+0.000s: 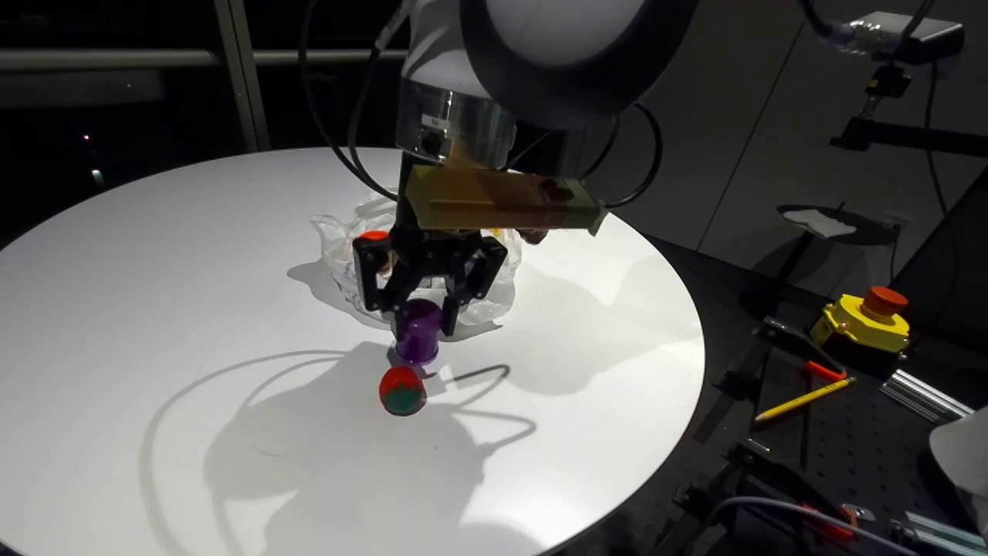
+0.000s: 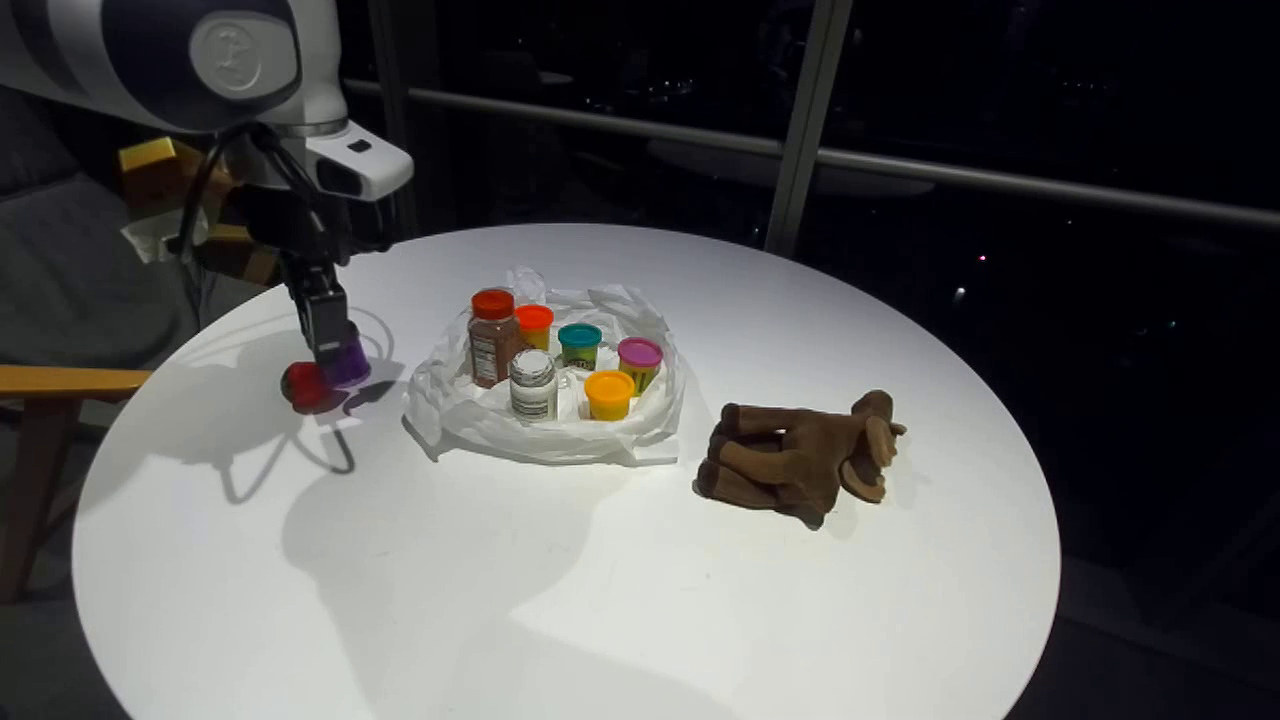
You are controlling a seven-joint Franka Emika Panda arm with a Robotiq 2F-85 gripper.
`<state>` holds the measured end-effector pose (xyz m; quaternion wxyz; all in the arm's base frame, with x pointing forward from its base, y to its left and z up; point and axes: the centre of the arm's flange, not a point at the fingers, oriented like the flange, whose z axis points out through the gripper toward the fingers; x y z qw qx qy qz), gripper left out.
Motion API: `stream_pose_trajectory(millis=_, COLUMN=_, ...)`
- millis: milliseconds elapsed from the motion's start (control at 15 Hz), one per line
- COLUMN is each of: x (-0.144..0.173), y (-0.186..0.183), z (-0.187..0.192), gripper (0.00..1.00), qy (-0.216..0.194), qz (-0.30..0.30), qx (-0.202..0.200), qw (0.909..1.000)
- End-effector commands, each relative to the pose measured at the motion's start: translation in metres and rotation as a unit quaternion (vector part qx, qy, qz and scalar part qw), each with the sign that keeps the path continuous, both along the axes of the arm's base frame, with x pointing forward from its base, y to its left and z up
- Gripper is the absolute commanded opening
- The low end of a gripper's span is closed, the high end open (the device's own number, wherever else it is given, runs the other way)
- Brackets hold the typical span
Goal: Place the containers and strawberry toy in the white plastic
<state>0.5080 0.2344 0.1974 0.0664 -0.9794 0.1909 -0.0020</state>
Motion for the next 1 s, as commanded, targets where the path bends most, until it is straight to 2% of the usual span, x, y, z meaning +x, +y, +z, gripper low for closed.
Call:
stream_pose_trajectory(millis=0, x=0.000, y=0.003, z=0.052, gripper=0.27, qy=-0.036, qz=0.009, qx=-0.013, qw=0.9992)
stream_pose_trajectory(millis=267, x=0.022, y=-0.020, z=0.094, gripper=0.27, qy=-0.082, qz=0.001, qx=-0.029, qw=0.9962)
stream_pose_trajectory(millis=400, x=0.038, y=-0.039, z=0.104, gripper=0.27, qy=-0.092, qz=-0.001, qx=-0.041, qw=0.9949)
stream_pose_trajectory(millis=667, x=0.076, y=-0.074, z=0.114, gripper=0.27, qy=-0.082, qz=-0.008, qx=-0.064, qw=0.9945)
stream_pose_trajectory(millis=933, x=0.110, y=-0.106, z=0.122, gripper=0.27, qy=-0.068, qz=-0.024, qx=-0.068, qw=0.9951)
